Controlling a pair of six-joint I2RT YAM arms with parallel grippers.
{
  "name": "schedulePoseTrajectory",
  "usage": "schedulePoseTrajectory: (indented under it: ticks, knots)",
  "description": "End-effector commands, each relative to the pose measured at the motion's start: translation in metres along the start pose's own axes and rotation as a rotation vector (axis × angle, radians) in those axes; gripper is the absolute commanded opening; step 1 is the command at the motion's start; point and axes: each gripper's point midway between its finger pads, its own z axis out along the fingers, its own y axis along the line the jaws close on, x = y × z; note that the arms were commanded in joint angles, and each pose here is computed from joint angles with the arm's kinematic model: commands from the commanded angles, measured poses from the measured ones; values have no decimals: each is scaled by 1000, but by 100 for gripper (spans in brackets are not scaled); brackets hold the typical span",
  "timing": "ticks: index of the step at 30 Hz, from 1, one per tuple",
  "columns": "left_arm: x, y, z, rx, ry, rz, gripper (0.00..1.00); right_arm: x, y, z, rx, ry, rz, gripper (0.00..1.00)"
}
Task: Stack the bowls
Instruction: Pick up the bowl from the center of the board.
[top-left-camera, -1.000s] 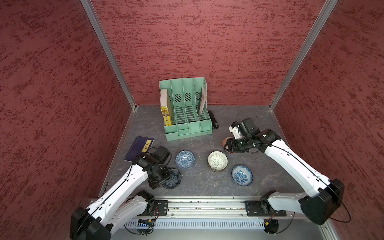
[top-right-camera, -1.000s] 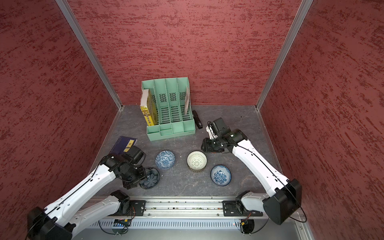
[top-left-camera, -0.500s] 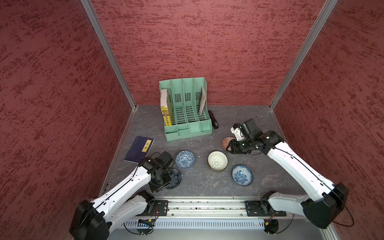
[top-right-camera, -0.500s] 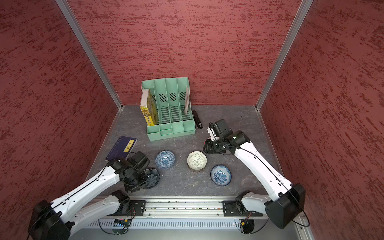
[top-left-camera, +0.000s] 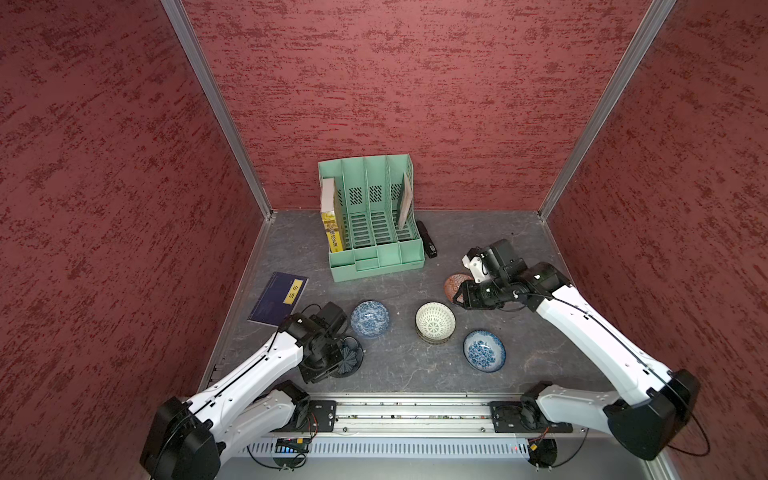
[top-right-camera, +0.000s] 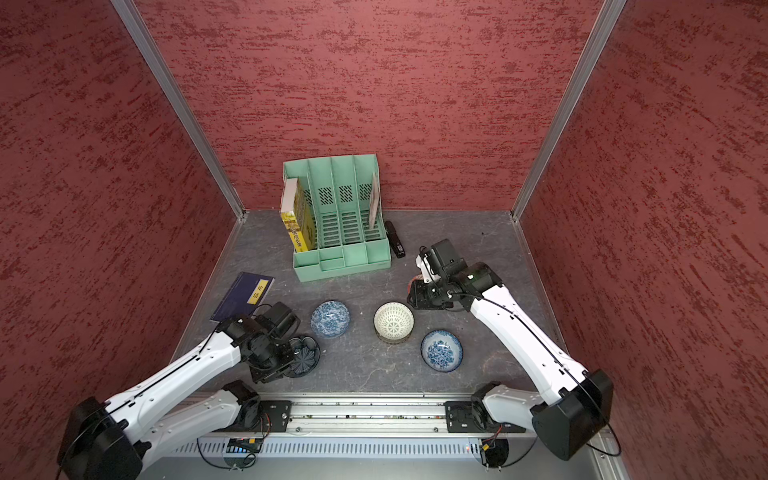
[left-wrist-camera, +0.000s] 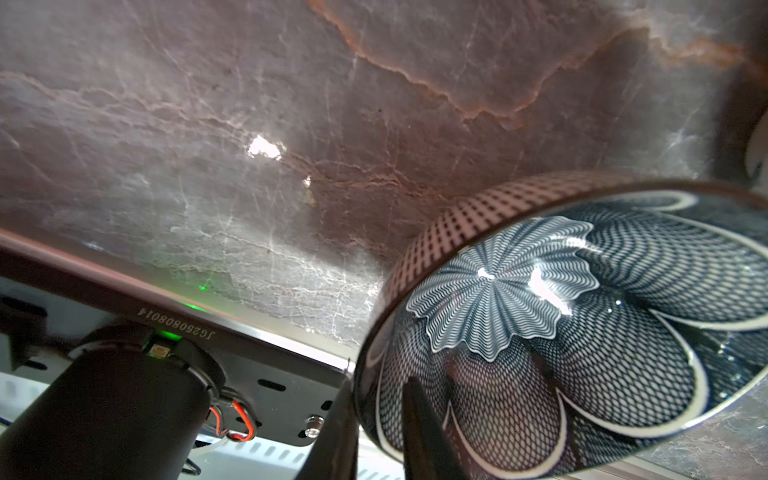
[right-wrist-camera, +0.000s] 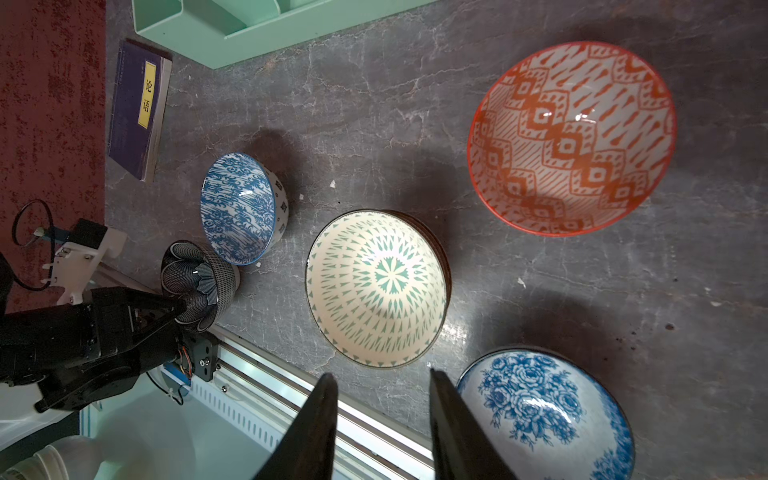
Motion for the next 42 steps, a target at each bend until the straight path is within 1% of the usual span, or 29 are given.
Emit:
schedulePoseTrajectory:
  ticks: [1,3,10,17,21,25,30,32,36,42]
  knots:
    - [-3,1,2,2,-18,5,21,4,-5,0,17,4,4,39]
    - [-4,0,2,6,-18,6,18,5,-5,0,17,6,3,39]
    - [-3,1,5,-1,-13,1,19,6,-6,2,17,12,3,39]
    - [2,1,1,11,2,-1,18,5,-5,1,13,11,2,38]
    - [4,2,-2,20,3,-4,12,3,-3,1,11,6,-5,38]
    - [5,2,-2,17,4,-7,0,0,-2,1,9,4,-6,38]
    - [8,1,-6,28,14,5,0,0,-2,0,12,4,-11,38]
    - [13,-3,-12,55,36,16,0,-1,-3,1,15,4,-11,38]
    - [20,-5,-30,96,43,52,0,-1,-1,2,8,6,-11,38]
    - [34,-18,-71,214,69,158,0,-5,7,-3,-21,0,-16,37]
